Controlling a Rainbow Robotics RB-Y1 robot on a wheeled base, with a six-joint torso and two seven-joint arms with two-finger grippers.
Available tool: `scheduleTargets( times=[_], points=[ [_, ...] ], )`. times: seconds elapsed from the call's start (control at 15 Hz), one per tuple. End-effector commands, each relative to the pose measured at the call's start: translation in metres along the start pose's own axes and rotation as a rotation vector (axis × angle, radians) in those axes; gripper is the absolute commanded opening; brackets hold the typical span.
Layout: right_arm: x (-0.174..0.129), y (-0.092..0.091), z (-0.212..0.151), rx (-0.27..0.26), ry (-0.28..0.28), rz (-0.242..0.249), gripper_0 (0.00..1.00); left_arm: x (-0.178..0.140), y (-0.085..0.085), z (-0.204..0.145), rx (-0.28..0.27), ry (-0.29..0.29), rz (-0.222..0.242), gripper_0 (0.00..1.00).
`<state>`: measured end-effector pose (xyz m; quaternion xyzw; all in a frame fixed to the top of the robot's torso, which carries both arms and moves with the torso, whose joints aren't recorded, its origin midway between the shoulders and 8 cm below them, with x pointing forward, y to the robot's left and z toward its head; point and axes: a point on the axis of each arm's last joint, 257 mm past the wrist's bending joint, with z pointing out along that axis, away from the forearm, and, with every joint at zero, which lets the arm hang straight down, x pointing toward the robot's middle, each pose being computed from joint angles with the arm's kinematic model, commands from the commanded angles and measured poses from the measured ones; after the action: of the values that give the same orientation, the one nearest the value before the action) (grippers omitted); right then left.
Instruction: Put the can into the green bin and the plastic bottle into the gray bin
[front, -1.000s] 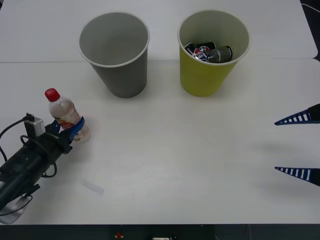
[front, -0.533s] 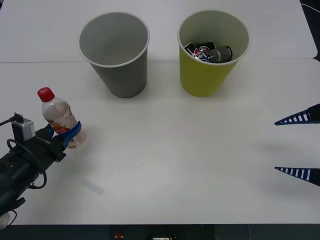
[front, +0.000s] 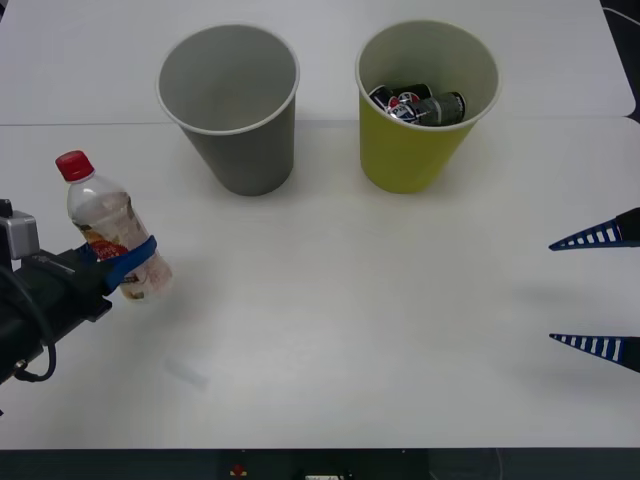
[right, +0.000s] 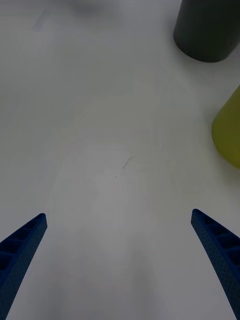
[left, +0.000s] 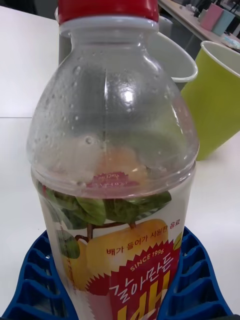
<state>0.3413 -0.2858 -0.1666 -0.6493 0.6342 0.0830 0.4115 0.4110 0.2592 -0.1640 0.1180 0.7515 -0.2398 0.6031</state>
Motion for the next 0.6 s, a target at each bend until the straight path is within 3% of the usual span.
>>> scheduleTargets(
  times=[0.07,0.27,0.4,0.6],
  points=[
    [0.000,0.000,0.000,0.000,0.000,0.000,1.00,-0.022,-0.011,-0.009,0.010,0.096,-0.019,0.00],
    [0.000,0.000,0.000,0.000,0.000,0.000,1.00,-0.045,-0.029,-0.012,-0.013,0.178,-0.027,0.00],
    [0.000,0.000,0.000,0.000,0.000,0.000,1.00,-0.057,-0.029,-0.008,-0.017,0.221,0.023,0.00],
    [0.000,0.000,0.000,0.000,0.000,0.000,1.00,-0.080,-0.031,-0.001,-0.016,0.281,0.146,0.00]
  ],
)
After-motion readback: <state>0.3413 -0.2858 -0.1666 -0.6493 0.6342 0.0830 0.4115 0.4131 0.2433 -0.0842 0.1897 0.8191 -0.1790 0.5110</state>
